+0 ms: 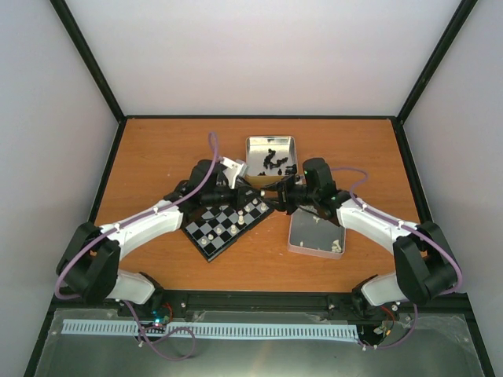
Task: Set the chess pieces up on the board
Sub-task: Place the chess piece on the chessboard.
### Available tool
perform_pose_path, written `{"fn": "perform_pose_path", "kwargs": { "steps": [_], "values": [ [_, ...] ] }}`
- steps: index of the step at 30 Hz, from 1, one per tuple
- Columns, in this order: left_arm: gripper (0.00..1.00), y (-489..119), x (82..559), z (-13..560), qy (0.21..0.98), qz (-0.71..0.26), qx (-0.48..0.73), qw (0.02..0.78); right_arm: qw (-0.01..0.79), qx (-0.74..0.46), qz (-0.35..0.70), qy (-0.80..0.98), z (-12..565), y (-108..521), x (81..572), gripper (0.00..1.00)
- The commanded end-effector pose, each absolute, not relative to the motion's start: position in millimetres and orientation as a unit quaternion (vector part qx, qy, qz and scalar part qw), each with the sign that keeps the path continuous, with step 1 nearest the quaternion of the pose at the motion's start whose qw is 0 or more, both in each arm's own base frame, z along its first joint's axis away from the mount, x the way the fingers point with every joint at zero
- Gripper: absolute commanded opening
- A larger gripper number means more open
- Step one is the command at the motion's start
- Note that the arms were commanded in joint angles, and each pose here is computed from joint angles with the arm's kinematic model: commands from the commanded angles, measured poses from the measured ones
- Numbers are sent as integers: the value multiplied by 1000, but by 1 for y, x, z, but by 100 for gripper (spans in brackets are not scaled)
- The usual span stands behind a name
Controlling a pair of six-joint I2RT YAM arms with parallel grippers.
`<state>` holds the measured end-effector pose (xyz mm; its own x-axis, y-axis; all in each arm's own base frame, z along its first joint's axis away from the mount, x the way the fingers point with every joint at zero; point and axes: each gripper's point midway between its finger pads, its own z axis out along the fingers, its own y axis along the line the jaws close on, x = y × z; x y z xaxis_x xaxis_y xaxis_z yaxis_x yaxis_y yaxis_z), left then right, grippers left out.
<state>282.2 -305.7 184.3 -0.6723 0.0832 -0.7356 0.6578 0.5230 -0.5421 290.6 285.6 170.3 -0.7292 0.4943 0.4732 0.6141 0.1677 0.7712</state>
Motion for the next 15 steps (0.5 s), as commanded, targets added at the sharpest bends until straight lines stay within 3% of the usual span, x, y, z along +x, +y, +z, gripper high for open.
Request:
{"fn": "perform_pose_path", "kwargs": {
  "steps": [1,6,15],
  "values": [
    [1,-303,288,206,804,-402,246,361,38,-345,-523,-778,169,282,291,44],
    [1,-277,284,188,852,-336,221,335,-14,-340,-477,-810,159,258,298,54],
    [1,-198,248,113,954,-159,146,210,-99,-331,-385,-856,153,209,299,55]
  ]
}}
